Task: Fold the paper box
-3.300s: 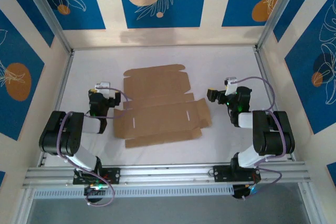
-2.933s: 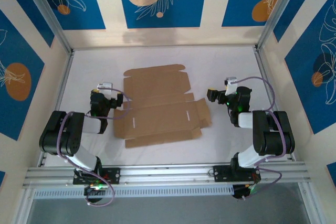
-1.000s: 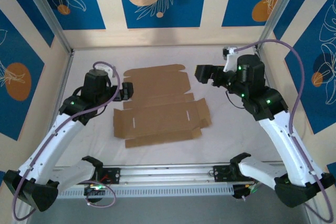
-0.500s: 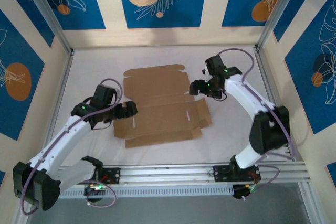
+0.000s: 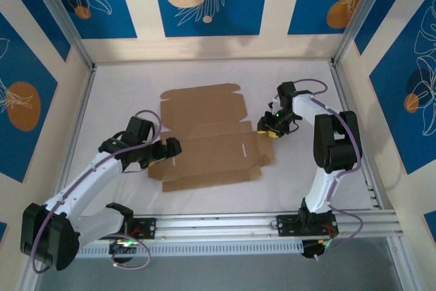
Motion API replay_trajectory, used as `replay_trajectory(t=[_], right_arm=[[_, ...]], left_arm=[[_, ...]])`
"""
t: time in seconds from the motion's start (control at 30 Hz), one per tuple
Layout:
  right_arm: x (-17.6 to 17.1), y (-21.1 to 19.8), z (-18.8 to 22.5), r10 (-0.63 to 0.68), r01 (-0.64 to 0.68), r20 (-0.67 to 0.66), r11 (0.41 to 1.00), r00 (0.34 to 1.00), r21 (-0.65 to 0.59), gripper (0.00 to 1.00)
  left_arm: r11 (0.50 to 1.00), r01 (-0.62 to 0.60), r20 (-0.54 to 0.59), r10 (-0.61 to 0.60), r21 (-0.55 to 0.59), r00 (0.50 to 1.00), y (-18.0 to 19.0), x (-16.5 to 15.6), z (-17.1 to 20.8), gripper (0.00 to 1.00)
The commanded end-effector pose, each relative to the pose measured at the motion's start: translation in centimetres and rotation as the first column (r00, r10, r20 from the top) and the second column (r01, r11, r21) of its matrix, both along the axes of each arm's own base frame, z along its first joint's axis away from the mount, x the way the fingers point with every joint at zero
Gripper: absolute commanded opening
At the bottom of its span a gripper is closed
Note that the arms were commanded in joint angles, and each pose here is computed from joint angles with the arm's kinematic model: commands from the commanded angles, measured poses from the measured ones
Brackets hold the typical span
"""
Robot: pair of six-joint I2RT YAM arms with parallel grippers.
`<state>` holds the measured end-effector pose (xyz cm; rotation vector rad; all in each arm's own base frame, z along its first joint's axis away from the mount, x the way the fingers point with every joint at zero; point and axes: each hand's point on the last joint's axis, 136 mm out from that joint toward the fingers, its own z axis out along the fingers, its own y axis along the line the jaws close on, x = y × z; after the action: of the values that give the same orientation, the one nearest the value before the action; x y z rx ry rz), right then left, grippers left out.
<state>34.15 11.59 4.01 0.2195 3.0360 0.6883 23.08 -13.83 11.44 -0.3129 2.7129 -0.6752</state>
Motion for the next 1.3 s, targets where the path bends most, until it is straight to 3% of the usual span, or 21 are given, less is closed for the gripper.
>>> replay_trajectory(t=[0.0,0.17,0.47,0.57,0.7,0.77,1.0,1.27], right_arm=[[-0.5,1.4,-0.2,-0.028,0.033,-0.03,0.988,0.999,0.15,0.36],[0.0,1.1,0.5,-0.116,0.109,0.013,0.96,0.993,0.258,0.26],[-0.2,0.7,0.4,-0.307,0.277,0.041,0.903,0.951,0.329,0.04],[-0.6,-0.4,0.1,-0.443,0.41,0.032,0.852,0.896,0.325,0.04],[-2.1,-1.0,-0.2,-0.634,0.597,-0.021,0.716,0.773,0.361,0.04],[-2.8,-0.4,0.0,-0.674,0.636,-0.037,0.675,0.738,0.374,0.04],[-4.6,1.2,2.2,-0.701,0.652,-0.004,0.66,0.713,0.373,0.05],[-6.2,1.0,3.4,-0.741,0.669,-0.011,0.6,0.672,0.44,0.06]], left_arm=[[0.999,-0.013,0.044,0.015,-0.051,0.999,-0.5,1.4,2.0,1.0],[0.996,-0.028,0.054,0.033,-0.088,0.998,-0.5,1.7,2.9,1.0],[0.993,-0.067,0.066,0.073,-0.093,0.995,0.1,2.1,3.3,1.0],[0.991,-0.103,0.064,0.108,-0.081,0.992,0.7,2.3,3.1,1.0],[0.976,-0.192,0.055,0.198,-0.102,0.979,1.1,2.8,2.4,1.0],[0.96,-0.251,0.042,0.257,-0.125,0.965,1.2,3.3,1.8,1.0],[0.859,-0.443,-0.047,0.447,-0.258,0.894,0.6,5.9,-1.3,0.95],[0.779,-0.498,-0.038,0.525,-0.38,0.85,-0.4,9.6,-2.9,0.92]])
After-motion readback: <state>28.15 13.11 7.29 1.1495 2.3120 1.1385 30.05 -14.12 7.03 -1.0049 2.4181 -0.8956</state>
